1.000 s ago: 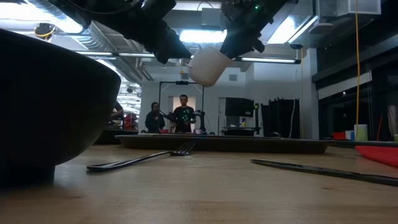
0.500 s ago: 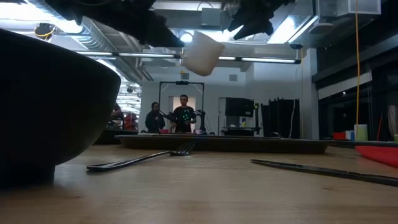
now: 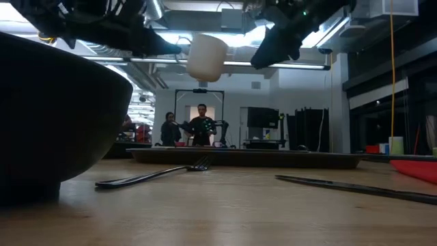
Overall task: Set up tray
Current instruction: Put the white mug on the brown serving tray
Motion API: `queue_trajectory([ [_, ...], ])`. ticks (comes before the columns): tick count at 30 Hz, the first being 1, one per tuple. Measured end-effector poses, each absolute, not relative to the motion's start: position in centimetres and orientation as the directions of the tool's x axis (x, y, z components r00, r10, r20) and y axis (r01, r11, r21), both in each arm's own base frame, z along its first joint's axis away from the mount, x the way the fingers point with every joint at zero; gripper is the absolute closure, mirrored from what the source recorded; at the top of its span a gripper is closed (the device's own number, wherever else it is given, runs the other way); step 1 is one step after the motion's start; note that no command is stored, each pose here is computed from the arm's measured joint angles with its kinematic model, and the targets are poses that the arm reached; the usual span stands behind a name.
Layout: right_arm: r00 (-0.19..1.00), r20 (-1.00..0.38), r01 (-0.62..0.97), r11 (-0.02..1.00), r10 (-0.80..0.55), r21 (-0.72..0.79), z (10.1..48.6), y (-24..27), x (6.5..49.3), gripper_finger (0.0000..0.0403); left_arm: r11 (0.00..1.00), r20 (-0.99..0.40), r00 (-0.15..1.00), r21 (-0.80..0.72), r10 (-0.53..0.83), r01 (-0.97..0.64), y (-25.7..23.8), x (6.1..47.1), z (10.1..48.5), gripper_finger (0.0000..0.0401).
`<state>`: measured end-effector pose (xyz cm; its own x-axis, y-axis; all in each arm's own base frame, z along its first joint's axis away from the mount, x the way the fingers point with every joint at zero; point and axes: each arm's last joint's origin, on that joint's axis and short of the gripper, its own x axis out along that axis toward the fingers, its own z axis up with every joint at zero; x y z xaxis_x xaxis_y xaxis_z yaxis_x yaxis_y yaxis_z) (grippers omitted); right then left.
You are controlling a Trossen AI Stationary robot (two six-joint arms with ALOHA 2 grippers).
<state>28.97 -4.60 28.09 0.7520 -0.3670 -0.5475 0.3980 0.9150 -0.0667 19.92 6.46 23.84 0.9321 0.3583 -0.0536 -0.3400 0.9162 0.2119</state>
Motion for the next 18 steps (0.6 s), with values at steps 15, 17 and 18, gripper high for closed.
queue_trajectory([
  [15,0.896,-0.316,0.314,0.948,-0.313,-0.047,22.0,-2.4,28.0,0.0396,0.916,-0.004,0.922,0.113,0.388,-0.385,10.0,16.8,21.0,0.0365],
  [17,0.902,-0.291,0.323,0.946,-0.32,-0.038,21.6,-2.6,27.7,0.0389,0.922,-0.003,0.928,0.113,0.374,-0.371,10.2,16.6,21.0,0.0365],
  [18,0.906,-0.271,0.328,0.944,-0.325,-0.033,21.5,-2.7,27.6,0.0384,0.926,0.004,0.933,0.114,0.361,-0.359,10.3,16.7,21.0,0.0365],
])
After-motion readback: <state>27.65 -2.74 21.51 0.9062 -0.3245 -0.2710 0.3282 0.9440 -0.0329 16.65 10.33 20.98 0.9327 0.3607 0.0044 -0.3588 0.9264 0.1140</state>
